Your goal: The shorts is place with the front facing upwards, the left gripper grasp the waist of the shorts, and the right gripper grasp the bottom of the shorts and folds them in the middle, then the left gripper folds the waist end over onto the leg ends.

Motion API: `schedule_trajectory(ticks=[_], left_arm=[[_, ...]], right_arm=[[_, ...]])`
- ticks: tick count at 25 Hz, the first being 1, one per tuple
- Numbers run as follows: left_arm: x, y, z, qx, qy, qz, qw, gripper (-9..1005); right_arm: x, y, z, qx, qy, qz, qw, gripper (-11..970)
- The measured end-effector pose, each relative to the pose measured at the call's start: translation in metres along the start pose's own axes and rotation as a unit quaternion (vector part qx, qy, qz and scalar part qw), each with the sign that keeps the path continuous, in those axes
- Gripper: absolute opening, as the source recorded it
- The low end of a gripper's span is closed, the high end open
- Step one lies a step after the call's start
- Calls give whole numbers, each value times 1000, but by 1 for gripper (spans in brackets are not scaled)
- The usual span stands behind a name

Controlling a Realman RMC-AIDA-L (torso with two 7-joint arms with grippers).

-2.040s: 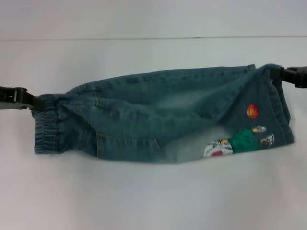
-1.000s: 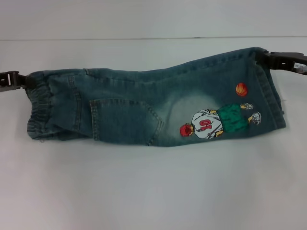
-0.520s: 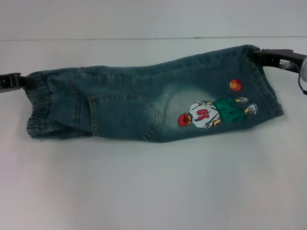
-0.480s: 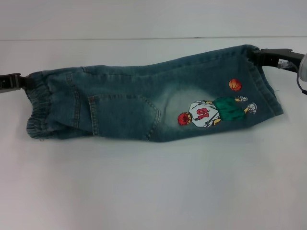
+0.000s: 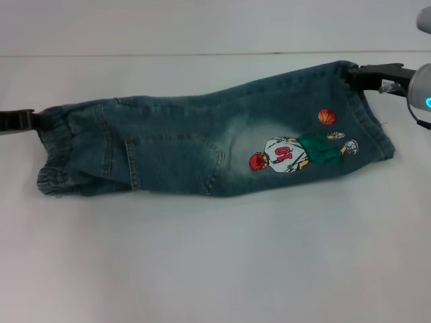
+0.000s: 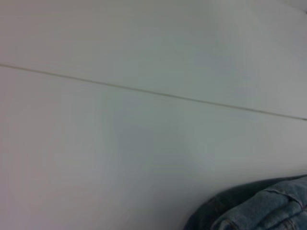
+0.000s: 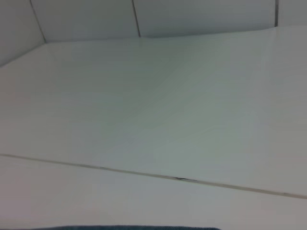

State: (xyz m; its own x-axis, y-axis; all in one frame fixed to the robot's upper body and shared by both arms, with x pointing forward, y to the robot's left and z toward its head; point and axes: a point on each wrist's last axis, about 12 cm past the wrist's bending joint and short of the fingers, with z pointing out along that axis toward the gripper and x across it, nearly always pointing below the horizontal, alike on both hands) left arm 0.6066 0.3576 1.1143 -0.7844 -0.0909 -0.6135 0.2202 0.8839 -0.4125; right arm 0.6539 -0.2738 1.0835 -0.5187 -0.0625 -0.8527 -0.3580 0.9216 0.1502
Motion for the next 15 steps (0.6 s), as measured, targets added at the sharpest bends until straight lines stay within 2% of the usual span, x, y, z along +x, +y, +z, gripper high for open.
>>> schedule_trajectory(ticks=[6, 15], left_arm=[[3, -3, 9, -9, 5, 8, 1000, 49], [3, -4, 10, -6, 4, 17, 1000, 50]], right_arm=[[-1, 5, 6, 8, 6, -10, 1000, 35], [0, 9, 8, 4, 11, -16, 1000, 37]])
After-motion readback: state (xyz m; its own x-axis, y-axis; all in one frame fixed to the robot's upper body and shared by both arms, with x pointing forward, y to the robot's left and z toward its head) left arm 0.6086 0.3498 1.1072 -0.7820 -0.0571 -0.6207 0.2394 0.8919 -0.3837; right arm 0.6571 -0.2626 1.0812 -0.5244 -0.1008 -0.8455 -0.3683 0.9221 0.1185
